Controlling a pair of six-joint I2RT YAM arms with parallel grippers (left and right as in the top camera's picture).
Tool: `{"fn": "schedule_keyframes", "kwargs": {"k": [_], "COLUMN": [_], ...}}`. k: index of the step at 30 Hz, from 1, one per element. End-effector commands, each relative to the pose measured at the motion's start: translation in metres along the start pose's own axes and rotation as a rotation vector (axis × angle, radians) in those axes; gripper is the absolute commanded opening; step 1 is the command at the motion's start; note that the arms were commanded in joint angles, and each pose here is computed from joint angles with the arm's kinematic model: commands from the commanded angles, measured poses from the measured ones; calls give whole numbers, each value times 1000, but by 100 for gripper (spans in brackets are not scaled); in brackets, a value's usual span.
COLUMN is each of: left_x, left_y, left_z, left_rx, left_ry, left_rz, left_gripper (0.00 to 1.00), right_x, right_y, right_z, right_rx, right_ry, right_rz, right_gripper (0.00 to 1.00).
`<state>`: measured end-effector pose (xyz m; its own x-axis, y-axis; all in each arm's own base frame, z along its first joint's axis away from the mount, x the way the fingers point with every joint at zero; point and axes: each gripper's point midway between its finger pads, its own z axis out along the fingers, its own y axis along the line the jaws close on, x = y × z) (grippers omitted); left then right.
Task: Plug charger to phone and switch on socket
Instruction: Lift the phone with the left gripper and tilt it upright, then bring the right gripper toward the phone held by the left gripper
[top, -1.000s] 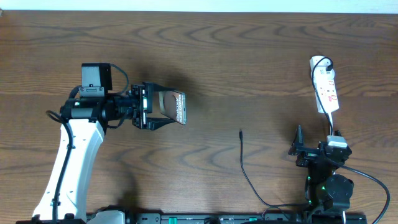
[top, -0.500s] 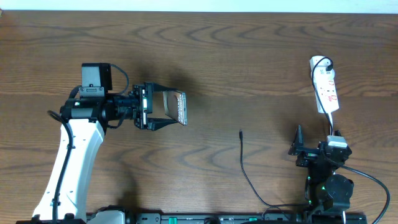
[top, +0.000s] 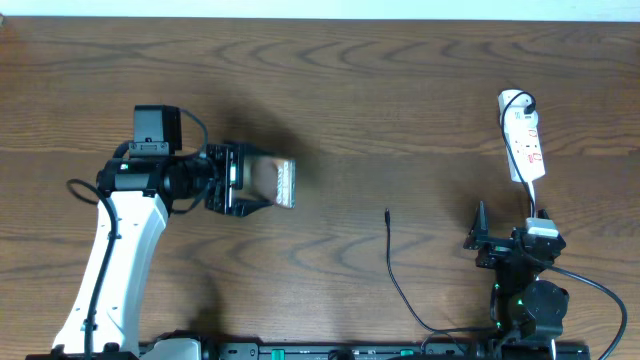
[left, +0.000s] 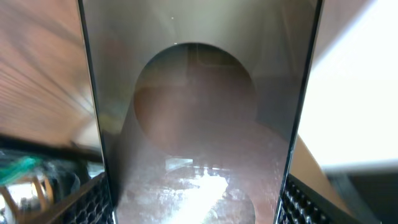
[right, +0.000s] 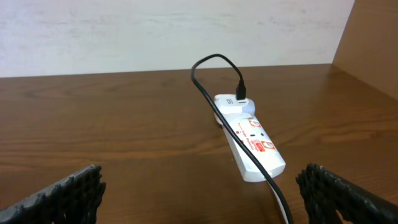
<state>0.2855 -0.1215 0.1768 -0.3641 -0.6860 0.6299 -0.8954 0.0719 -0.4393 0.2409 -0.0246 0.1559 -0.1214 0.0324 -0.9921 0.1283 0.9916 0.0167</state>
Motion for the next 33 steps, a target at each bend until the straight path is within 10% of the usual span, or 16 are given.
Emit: {"fn": "schedule_keyframes", "kwargs": {"k": [1,10,33], "left_x": [-41,-74,-79], "left_y": [10,39,42], "left_z": [-16,-33,-32], "left_rx": [-57,-178,-190], "left_ry": [-292,-512,-528], "left_rz": [25,-28,-32], "left_gripper": [8,7,8], "right_x": [0,0,-64], "right_y": [-3,-1,84], "right_z": [0,0,-5], "right_rx": [16,3,-484], "right_ry": [-4,-5,104], "right_rz": [15,31,264], "right_gripper": [99,99,99]}}
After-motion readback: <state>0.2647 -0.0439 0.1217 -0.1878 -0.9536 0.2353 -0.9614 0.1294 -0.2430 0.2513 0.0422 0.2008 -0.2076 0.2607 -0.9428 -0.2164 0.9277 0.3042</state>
